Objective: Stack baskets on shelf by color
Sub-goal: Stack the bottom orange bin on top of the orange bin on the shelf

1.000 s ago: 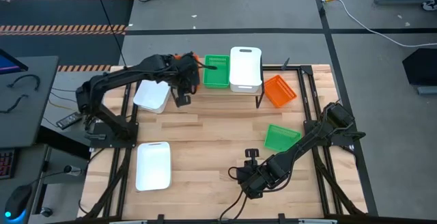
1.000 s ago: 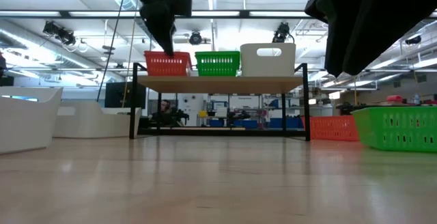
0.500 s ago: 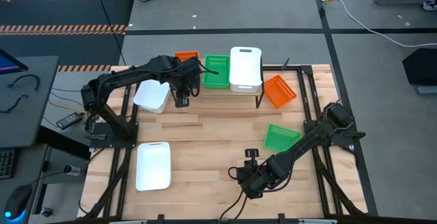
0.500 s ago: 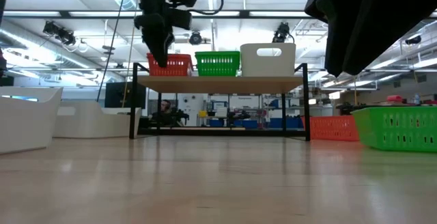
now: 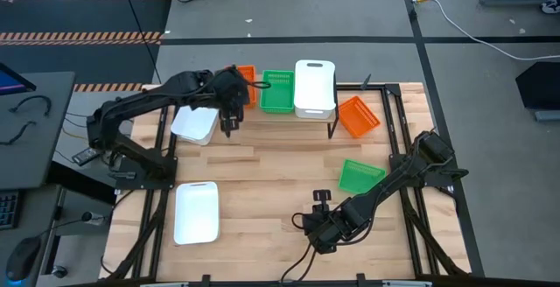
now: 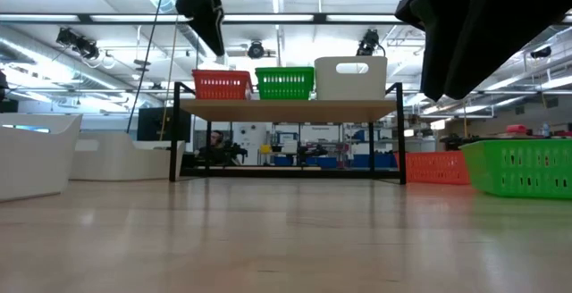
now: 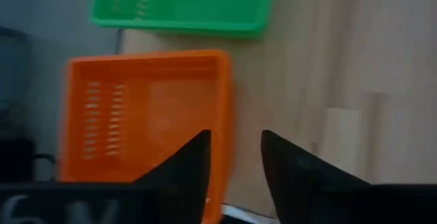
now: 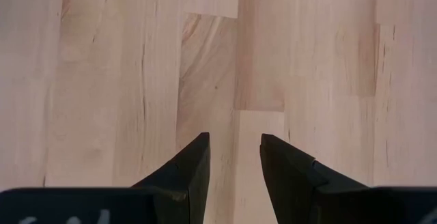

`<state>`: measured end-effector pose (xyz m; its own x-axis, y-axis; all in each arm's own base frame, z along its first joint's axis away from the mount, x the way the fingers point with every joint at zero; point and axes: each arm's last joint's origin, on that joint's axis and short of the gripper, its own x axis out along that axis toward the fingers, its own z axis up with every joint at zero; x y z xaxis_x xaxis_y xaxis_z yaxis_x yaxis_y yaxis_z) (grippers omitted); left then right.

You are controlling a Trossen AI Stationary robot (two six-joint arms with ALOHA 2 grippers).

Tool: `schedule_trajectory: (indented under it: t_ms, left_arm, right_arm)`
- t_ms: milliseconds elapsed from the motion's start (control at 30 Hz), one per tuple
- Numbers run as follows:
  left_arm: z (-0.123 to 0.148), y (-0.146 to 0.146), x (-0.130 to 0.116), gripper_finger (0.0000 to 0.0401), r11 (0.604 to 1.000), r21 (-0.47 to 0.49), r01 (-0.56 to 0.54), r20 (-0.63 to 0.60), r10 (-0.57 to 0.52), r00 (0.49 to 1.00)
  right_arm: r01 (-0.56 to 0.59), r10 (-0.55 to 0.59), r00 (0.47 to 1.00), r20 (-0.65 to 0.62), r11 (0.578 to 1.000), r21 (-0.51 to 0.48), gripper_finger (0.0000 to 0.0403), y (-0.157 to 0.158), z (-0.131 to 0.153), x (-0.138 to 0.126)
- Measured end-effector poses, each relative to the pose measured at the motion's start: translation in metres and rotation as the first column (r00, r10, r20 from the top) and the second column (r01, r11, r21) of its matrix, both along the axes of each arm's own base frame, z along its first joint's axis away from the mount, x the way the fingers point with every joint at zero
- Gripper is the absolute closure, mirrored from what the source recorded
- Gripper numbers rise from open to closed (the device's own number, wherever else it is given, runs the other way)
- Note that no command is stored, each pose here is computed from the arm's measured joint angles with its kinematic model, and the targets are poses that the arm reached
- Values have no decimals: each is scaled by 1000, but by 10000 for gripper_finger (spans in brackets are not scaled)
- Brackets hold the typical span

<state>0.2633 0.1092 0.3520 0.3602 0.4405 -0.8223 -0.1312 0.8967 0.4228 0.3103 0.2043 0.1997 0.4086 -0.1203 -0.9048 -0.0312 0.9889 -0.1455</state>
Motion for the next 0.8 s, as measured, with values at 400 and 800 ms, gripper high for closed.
schedule_trajectory:
  t_ms: [400,800]
  left_arm:
    - [-32,37,18,167,997,-65,-38,-59,34,998]
    - [-43,37,19,213,982,-185,-32,-95,15,995]
  right_arm:
    - [1,-1,1000,1,1000,0,268,0,0,0]
    - [-1,1,1000,0,1000,0,268,0,0,0]
